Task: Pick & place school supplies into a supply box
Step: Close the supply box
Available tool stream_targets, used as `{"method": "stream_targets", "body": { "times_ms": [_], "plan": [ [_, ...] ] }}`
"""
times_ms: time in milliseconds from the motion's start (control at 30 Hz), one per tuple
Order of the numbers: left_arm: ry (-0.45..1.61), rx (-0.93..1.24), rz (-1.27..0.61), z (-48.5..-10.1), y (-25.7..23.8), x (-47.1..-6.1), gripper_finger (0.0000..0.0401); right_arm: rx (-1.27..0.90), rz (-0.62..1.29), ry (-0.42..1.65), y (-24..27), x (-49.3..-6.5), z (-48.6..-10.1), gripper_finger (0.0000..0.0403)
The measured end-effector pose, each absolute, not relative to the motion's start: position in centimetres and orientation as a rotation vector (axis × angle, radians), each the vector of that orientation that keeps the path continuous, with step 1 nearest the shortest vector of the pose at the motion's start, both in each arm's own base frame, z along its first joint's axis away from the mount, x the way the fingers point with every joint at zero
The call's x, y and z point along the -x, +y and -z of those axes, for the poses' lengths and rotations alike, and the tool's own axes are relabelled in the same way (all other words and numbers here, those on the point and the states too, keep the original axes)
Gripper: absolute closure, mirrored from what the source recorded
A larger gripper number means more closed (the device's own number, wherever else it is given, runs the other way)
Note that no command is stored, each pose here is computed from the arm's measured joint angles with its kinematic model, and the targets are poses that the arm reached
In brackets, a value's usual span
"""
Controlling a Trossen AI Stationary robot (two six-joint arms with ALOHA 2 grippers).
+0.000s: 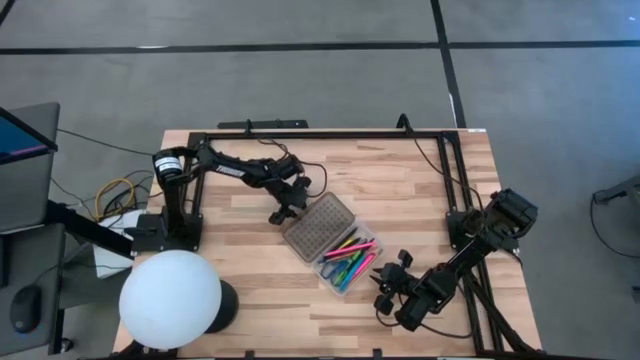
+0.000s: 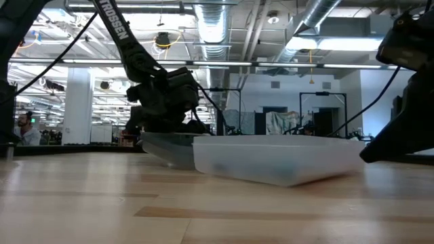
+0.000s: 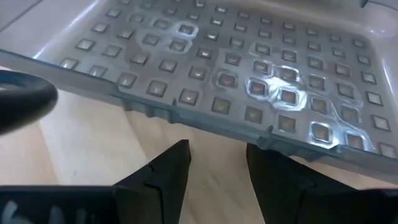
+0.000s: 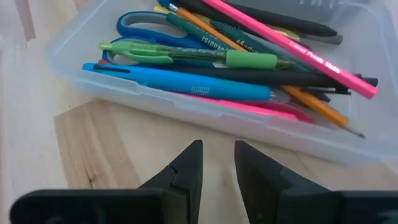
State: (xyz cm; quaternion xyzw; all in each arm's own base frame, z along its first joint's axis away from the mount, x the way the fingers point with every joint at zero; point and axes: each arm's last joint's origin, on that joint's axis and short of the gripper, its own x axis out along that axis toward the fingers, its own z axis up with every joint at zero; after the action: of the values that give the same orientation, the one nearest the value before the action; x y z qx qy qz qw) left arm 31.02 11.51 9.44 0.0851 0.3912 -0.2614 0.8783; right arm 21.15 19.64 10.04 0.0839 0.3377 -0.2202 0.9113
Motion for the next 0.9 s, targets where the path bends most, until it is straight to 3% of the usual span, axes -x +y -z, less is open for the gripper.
{"method": "stream_targets", "body": {
  "times_ms": [900],
  "plan": [
    [0.709, -0.163, 0.591, -9.4, 10.3, -31.7, 0.0241, -0.085, 0.518, 0.773, 16.4, -23.6, -9.9, 0.0317]
  ]
}}
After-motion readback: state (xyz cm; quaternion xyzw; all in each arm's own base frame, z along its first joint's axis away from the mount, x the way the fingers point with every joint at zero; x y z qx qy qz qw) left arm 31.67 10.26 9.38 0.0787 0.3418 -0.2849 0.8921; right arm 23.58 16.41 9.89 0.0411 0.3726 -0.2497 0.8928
